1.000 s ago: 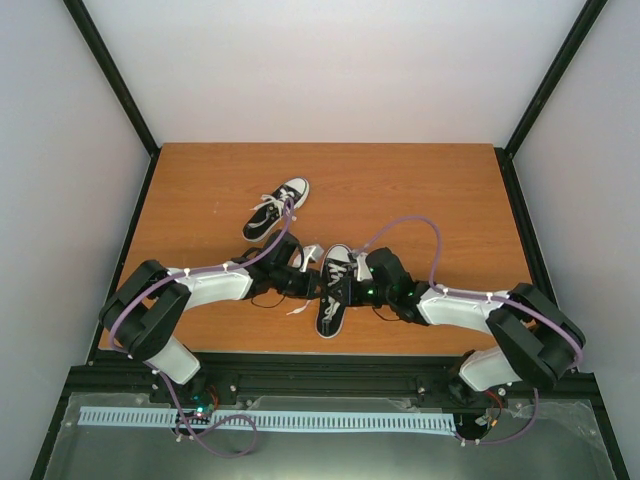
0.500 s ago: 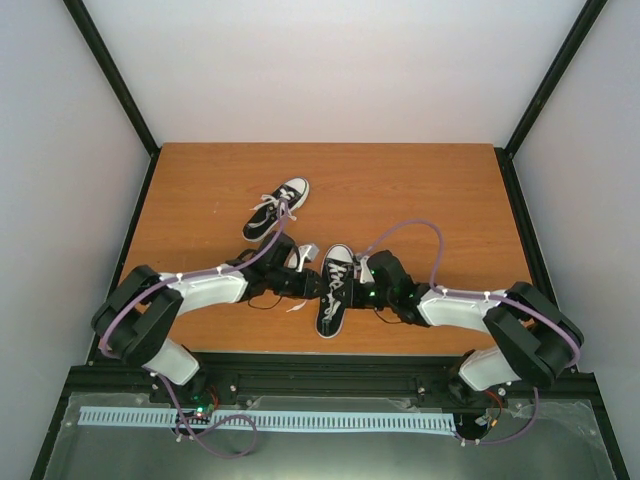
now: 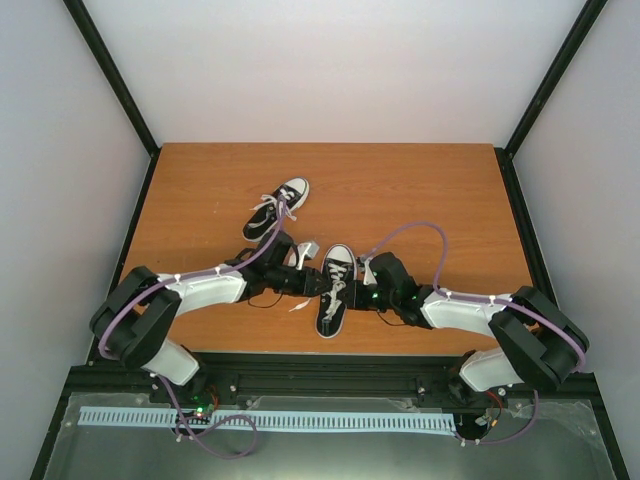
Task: Tie the shoes
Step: Cross the shoelace with the shoelace.
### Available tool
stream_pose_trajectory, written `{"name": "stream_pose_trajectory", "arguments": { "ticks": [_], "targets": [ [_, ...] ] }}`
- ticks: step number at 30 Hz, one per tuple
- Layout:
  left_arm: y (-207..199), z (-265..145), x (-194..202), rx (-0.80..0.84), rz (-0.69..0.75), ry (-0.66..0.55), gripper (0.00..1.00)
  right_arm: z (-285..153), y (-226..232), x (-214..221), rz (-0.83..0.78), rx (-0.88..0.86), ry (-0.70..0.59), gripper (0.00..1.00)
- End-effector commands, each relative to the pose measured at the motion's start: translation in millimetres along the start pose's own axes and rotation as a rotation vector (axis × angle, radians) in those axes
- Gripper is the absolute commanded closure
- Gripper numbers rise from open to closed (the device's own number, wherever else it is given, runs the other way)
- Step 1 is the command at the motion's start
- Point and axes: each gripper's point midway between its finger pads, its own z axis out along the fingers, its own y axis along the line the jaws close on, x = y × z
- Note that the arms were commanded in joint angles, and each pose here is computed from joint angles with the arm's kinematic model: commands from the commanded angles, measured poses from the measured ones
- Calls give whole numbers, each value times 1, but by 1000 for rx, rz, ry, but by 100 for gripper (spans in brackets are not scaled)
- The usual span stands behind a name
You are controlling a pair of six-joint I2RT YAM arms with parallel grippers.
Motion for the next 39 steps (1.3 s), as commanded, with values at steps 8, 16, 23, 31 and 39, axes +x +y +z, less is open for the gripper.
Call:
{"name": "stream_pose_trajectory", "arguments": {
  "ticks": [8, 16, 23, 31, 39],
  "targets": [
    [-8, 13, -7, 72, 10, 29, 74, -5, -3, -4, 10, 14, -31, 97],
    [-10, 19, -12, 96, 2, 27, 86, -4, -2, -5, 8, 9, -31, 97],
    [-5, 14, -12, 64, -7, -6, 99, -10, -3, -8, 21, 21, -60, 97],
    [1, 7, -9, 24, -27, -31, 99, -13, -8, -6, 33, 40, -67, 97],
    [3, 11, -2, 33, -36, 7, 99, -16, -4, -9, 22, 31, -75, 97]
  ]
}}
